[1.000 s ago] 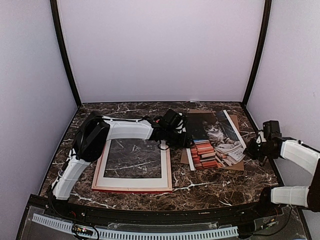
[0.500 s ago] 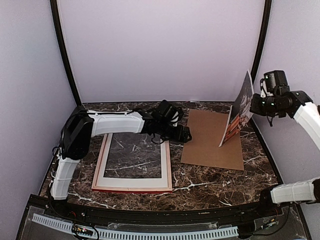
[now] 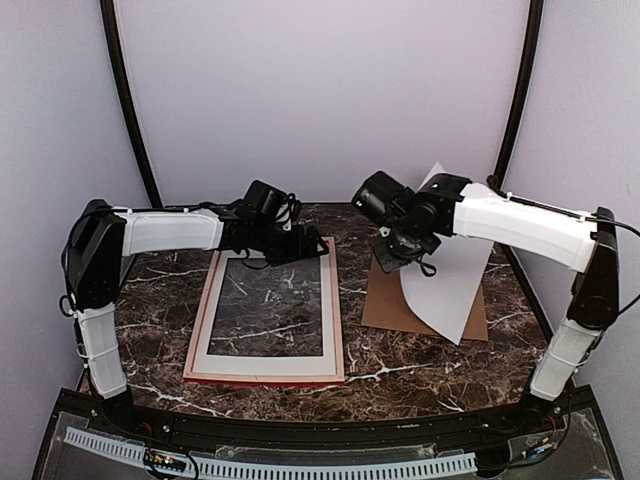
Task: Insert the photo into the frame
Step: Turn over the photo.
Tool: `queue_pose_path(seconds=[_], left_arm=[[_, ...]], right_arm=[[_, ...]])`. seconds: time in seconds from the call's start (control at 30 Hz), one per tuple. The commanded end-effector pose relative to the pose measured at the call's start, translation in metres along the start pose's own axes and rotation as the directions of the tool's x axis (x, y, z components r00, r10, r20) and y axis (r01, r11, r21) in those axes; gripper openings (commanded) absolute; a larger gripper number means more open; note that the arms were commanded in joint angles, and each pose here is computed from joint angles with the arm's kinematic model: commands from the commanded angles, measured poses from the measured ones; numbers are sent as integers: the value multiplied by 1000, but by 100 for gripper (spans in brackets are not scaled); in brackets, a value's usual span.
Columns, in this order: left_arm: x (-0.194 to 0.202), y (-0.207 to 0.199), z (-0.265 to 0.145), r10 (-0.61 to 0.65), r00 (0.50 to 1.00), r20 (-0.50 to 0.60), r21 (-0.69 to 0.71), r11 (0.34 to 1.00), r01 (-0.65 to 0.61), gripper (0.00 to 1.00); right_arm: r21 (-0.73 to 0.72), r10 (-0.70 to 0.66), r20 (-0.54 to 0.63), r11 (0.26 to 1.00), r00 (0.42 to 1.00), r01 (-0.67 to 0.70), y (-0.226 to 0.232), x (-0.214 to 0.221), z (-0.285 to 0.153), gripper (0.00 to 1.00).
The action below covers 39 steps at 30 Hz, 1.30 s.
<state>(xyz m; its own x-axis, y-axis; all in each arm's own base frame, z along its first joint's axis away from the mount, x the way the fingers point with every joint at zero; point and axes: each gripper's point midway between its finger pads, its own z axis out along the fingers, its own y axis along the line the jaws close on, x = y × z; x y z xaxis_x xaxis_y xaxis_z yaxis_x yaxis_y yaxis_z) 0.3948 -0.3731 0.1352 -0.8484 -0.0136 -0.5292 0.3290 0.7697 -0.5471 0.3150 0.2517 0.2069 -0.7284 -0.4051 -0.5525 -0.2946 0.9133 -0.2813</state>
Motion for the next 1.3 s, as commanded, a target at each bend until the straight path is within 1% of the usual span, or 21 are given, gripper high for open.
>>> queue_pose_path(seconds=[0.0,0.1,0.2,0.33,0.43,0.47,0.5,0.53,0.57,0.6,0.77,1.07,1.23,1.27], left_arm=[[-6,8,-28,-54,998,26,50,997,52,88],[-8,22,-37,-99,995,17,67,993,98,88],[-4,31,-41,-135,991,5,86,987,134,88],[-2,32,-45,-191,981,-12,135,972,191,88],[-3,22,-45,-215,976,-20,211,954,214,88],[3,21,-42,-239,970,-46,228,943,243,88],[2,19,-41,-240,970,-41,249,937,243,88],[5,18,-37,-259,964,-66,264,927,267,88],[5,17,-36,-264,962,-68,275,922,272,88],[7,17,-33,-277,957,-83,277,916,290,87],[10,22,-24,-298,950,-89,278,909,311,85],[24,34,-5,-309,942,-131,235,914,332,72],[28,40,0,-302,945,-128,208,923,324,58],[28,41,1,-302,945,-128,206,924,323,56]], right_arm=[[-66,-60,11,996,998,61,46,2,-8,0],[-129,-88,0,988,996,87,80,13,-1,0],[-190,-81,5,979,997,81,106,18,5,0],[-281,-59,7,958,998,59,134,23,9,0],[-324,-62,7,944,998,61,153,26,9,0],[-330,-61,7,942,998,60,157,26,9,0],[-337,-60,6,940,998,59,161,27,10,0],[-344,-59,5,937,998,58,165,28,10,0],[-353,-57,5,934,998,55,168,29,10,0],[-360,-56,1,931,998,53,171,30,11,0],[-388,-66,-7,920,998,58,186,35,15,0],[-419,-71,-6,906,997,62,205,36,16,0],[-431,-76,-6,900,997,66,211,36,15,0],[-434,-75,-4,898,997,66,212,35,14,0]])
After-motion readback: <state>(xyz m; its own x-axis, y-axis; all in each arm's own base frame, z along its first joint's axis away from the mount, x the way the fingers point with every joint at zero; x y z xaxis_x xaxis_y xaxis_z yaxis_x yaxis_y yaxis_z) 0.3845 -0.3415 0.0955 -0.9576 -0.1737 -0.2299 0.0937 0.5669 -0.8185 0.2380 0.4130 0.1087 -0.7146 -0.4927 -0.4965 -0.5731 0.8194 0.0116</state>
